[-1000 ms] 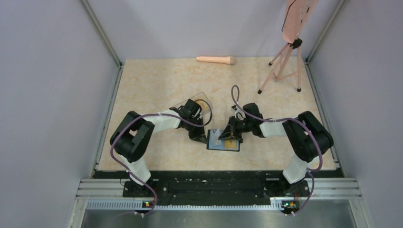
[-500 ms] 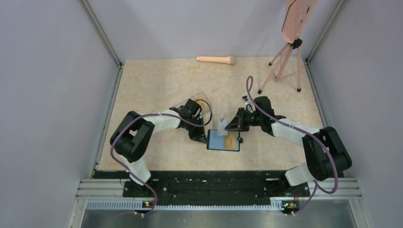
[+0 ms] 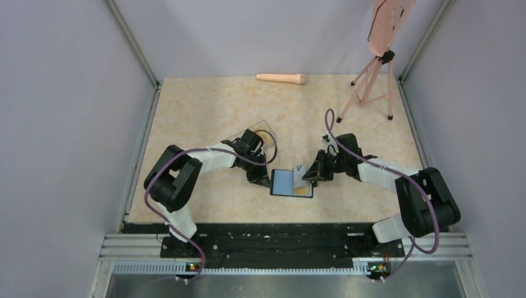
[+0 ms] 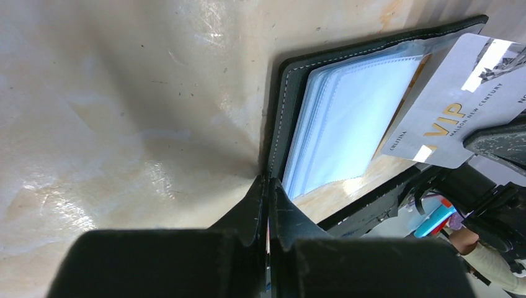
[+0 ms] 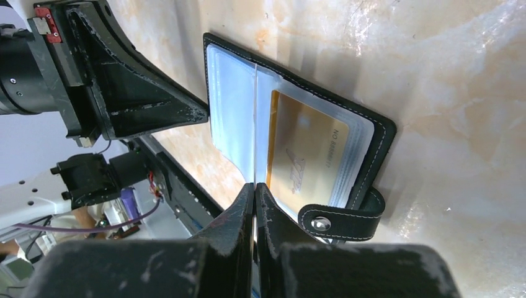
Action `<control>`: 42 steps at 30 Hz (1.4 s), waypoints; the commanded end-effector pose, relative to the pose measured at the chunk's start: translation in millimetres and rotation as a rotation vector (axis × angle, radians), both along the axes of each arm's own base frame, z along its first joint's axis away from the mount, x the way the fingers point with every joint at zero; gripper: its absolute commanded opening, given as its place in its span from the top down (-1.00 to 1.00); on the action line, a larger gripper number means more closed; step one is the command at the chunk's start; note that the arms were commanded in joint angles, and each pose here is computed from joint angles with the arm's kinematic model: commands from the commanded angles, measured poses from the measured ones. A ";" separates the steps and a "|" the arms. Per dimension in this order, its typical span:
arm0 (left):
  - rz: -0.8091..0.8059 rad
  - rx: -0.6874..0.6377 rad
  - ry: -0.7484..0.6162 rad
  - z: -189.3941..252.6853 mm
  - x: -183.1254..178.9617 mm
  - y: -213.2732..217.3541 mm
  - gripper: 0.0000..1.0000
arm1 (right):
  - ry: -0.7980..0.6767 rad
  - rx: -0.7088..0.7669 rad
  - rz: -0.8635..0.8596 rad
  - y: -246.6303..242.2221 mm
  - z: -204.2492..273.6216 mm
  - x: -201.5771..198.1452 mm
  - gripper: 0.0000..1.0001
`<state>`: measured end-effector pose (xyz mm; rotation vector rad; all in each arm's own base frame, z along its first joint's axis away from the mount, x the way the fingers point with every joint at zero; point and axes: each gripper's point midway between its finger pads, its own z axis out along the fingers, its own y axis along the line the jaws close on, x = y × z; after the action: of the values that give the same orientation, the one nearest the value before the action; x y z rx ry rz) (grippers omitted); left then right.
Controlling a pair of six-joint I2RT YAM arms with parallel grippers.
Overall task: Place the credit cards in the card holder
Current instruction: Insert the credit card into the card holder.
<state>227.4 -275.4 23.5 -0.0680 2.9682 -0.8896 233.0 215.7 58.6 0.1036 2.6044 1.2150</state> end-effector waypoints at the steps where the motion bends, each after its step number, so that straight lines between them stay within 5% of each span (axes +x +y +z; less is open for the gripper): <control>1: 0.005 -0.003 0.009 0.8 3.7 -1.4 1.00 | -0.005 -0.020 0.004 -5.4 -8.3 0.2 1.00; 19: -0.001 -0.007 0.020 -2.2 3.4 -3.0 1.00 | 0.062 0.140 0.035 19.2 -14.1 -2.3 1.00; 28: 0.008 0.037 -0.002 2.1 6.7 3.7 1.00 | 0.016 0.081 0.036 13.7 2.2 1.3 1.00; 36: 0.005 0.144 -0.109 24.5 20.3 22.6 0.60 | 0.005 0.063 0.052 12.8 4.0 2.5 1.00; 42: -0.004 0.107 -0.080 16.9 19.8 13.4 0.63 | 0.021 0.046 0.061 10.6 -11.2 -1.0 1.00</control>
<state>239.1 -256.8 31.5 -0.0418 2.9709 -0.6869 227.1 223.6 48.5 0.1069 2.6408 1.3139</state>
